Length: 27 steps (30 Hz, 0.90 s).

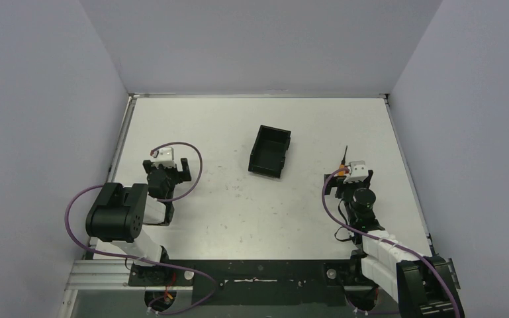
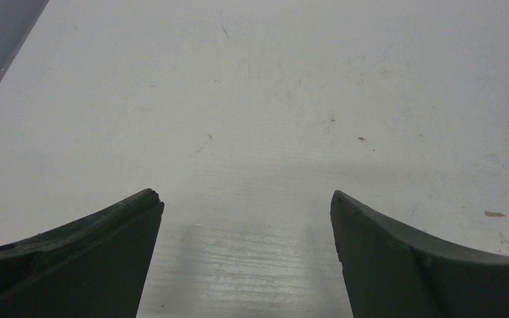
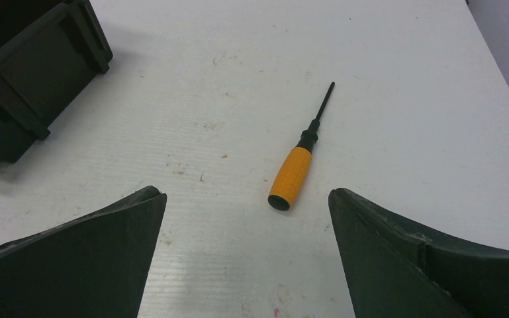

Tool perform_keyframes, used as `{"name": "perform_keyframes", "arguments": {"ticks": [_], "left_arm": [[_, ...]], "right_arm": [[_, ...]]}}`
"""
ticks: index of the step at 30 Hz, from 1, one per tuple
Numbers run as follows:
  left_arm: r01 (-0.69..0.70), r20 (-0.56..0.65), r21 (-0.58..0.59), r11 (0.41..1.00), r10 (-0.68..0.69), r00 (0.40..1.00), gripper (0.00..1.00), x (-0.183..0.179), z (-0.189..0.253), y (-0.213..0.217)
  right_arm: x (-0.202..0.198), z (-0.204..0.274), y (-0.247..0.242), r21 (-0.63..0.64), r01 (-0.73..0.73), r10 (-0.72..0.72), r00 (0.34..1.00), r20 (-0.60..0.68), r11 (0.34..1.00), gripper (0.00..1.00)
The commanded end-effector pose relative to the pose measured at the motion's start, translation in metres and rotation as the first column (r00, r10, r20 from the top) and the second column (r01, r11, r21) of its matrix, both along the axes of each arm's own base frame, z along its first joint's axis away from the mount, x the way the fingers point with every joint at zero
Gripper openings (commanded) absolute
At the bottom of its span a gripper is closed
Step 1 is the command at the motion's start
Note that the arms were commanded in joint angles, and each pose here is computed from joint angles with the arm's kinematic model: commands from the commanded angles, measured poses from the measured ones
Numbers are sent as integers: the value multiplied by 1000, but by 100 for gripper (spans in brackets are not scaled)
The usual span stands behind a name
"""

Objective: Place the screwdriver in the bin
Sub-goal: Pick up the screwdriver from the center of the board.

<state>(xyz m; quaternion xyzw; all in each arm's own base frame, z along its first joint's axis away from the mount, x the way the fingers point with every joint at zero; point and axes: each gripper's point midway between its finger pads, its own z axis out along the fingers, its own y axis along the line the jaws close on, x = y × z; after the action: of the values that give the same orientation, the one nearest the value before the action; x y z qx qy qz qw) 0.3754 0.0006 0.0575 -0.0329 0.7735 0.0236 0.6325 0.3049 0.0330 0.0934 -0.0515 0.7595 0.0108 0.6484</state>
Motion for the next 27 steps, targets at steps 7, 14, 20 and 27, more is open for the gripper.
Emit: {"name": "perform_keyframes", "arguments": {"ticks": [7, 14, 20, 27], "left_arm": [[-4, 58, -1, 1000, 4, 998, 97, 6, 16, 0], [-4, 57, -2, 1000, 4, 998, 97, 6, 16, 0], [-4, 59, -2, 1000, 4, 998, 97, 6, 16, 0], [-4, 58, -2, 1000, 4, 998, 97, 6, 16, 0]], "right_arm": [[5, 13, 2, 12, -6, 6, 999, 42, 1000, 100], [7, 10, 5, 3, -23, 23, 999, 29, 1000, 100], [6, 15, 7, 8, -38, 37, 998, 57, 999, 100], [9, 30, 3, 8, -10, 9, 997, 76, 1000, 100]]}}
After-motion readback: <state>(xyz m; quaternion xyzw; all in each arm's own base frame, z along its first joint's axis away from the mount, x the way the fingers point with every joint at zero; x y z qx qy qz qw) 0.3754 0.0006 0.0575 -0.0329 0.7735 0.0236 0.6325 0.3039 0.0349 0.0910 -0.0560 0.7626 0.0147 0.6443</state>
